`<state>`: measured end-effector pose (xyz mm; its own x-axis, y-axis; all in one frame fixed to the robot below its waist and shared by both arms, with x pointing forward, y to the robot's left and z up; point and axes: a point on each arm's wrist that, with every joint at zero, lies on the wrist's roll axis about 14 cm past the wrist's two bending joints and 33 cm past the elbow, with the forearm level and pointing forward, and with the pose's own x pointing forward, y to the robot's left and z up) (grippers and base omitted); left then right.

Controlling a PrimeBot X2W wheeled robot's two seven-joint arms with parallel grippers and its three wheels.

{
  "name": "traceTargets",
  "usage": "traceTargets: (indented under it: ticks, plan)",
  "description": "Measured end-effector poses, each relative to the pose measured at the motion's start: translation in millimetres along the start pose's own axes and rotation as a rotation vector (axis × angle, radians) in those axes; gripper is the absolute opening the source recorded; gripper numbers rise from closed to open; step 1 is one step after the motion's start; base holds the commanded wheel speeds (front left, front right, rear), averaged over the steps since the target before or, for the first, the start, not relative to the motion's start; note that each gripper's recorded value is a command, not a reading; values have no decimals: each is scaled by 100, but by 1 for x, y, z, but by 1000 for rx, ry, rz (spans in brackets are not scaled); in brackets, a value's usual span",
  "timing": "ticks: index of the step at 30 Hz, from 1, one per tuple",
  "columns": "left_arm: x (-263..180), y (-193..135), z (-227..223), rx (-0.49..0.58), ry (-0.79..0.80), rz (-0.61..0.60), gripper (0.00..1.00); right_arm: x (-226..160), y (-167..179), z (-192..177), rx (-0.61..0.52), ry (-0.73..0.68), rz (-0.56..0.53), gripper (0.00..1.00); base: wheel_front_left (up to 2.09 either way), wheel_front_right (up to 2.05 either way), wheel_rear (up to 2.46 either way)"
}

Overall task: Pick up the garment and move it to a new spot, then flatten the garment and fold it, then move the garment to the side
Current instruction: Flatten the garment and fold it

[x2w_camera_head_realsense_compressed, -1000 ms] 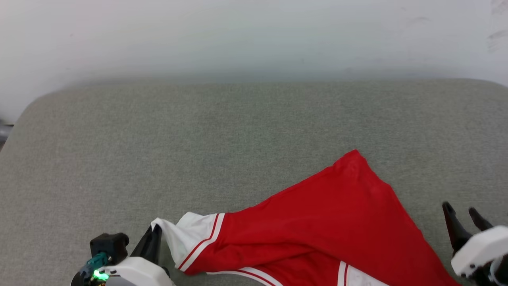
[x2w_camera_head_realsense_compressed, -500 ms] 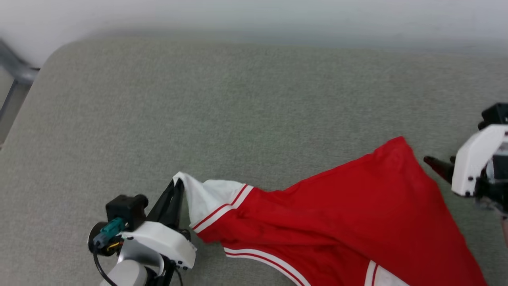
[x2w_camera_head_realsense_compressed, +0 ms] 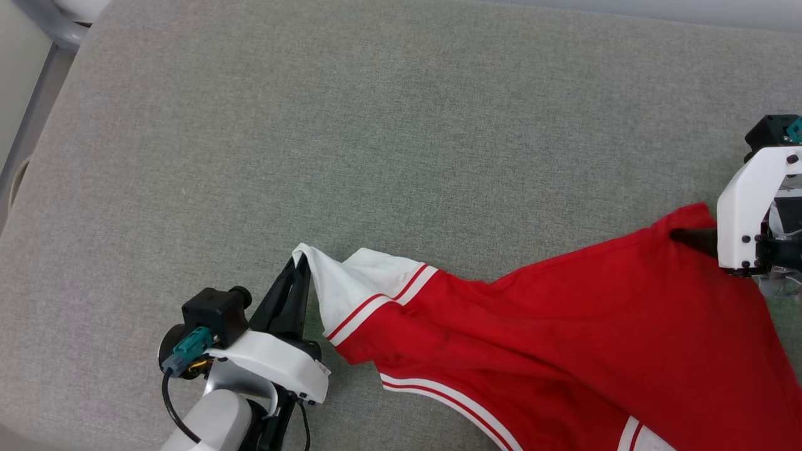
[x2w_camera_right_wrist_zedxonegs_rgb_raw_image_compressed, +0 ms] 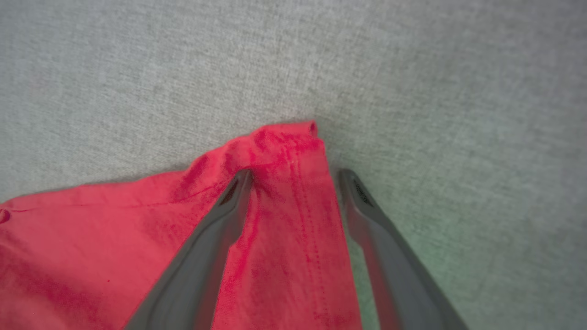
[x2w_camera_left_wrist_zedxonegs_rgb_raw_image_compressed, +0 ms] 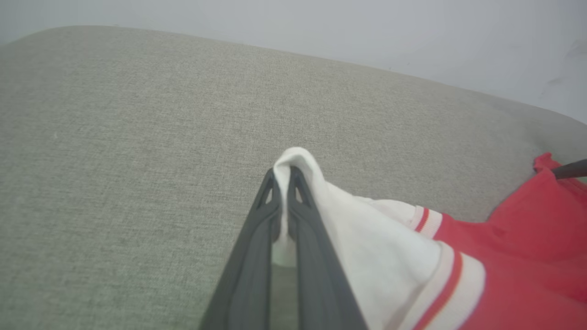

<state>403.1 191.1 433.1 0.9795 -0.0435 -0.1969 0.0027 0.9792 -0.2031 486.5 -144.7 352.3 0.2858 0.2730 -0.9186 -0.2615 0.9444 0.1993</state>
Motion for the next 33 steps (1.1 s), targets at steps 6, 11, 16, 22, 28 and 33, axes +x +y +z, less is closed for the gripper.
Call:
traceTargets:
  ticks: [6,11,16,22,28,33]
  plan:
    - [0,4,-1,1,-1,7,0,2,5,-4,-3,21,23,0,0,0,0]
    - [-1,7,8,10,-23,11,0,-12,9,12,-10,-97,27,0,0,0,0]
    - [20,5,56,72,-111,-44,0,-60,-4,56,4,-369,-20,0,0,0,0]
    - [59,-12,107,140,-167,-130,0,-104,-18,87,11,-567,-86,0,0,0,0]
    - [105,-37,165,201,-203,-193,0,-161,-34,134,9,-780,-159,0,0,0,0]
    - [143,-47,206,231,-226,-186,0,-200,-36,180,-3,-943,-188,0,0,0,0]
